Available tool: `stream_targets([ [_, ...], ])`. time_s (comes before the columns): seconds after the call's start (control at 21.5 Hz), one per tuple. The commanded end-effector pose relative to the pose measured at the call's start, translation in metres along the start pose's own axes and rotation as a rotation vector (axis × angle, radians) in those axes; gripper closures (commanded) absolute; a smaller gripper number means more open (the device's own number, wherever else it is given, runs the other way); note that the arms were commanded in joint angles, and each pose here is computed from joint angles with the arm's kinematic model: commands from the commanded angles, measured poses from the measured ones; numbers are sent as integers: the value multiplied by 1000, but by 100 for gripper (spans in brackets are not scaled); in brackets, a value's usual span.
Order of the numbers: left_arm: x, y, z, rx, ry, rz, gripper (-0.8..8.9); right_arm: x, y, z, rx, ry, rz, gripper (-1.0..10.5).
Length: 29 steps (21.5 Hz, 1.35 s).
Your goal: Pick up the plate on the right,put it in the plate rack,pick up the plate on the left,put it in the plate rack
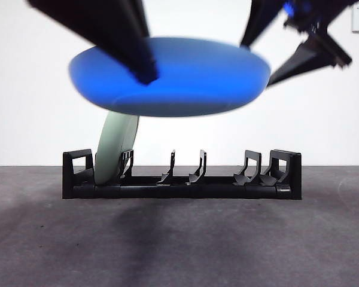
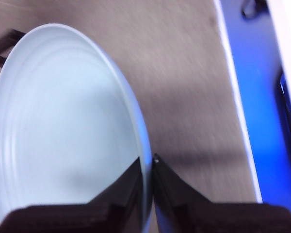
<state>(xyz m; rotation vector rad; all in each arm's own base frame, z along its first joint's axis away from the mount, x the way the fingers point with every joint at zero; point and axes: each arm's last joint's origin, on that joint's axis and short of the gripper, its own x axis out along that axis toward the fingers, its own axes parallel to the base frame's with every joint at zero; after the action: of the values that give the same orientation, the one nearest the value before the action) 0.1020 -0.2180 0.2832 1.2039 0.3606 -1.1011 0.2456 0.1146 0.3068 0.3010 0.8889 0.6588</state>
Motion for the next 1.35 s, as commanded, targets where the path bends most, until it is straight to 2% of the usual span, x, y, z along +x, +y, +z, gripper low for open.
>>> stream_targets([
  [0.05, 1, 9, 8, -157, -137, 9, 822, -29, 14, 10, -70, -152, 42, 380],
  [0.23, 3, 51, 7, -546, -384, 137, 822, -86, 34, 8, -149, -379, 86, 383],
  [0.33, 6, 76, -2, -714, -515, 163, 822, -111, 41, 1, -168, -469, 57, 383],
  [0.56, 13, 110, -21, -906, -731, 118, 822, -144, 53, -13, -199, -591, 36, 384],
  [0.84, 38, 140, -43, -1097, -876, 125, 822, -161, 59, -23, -221, -639, 53, 384],
  [1.12, 71, 160, -55, -1254, -910, 117, 822, -158, 57, -25, -207, -602, 39, 384],
  [1.35, 81, 177, -51, -1267, -910, 176, 822, -154, 55, -24, -198, -579, 33, 385],
])
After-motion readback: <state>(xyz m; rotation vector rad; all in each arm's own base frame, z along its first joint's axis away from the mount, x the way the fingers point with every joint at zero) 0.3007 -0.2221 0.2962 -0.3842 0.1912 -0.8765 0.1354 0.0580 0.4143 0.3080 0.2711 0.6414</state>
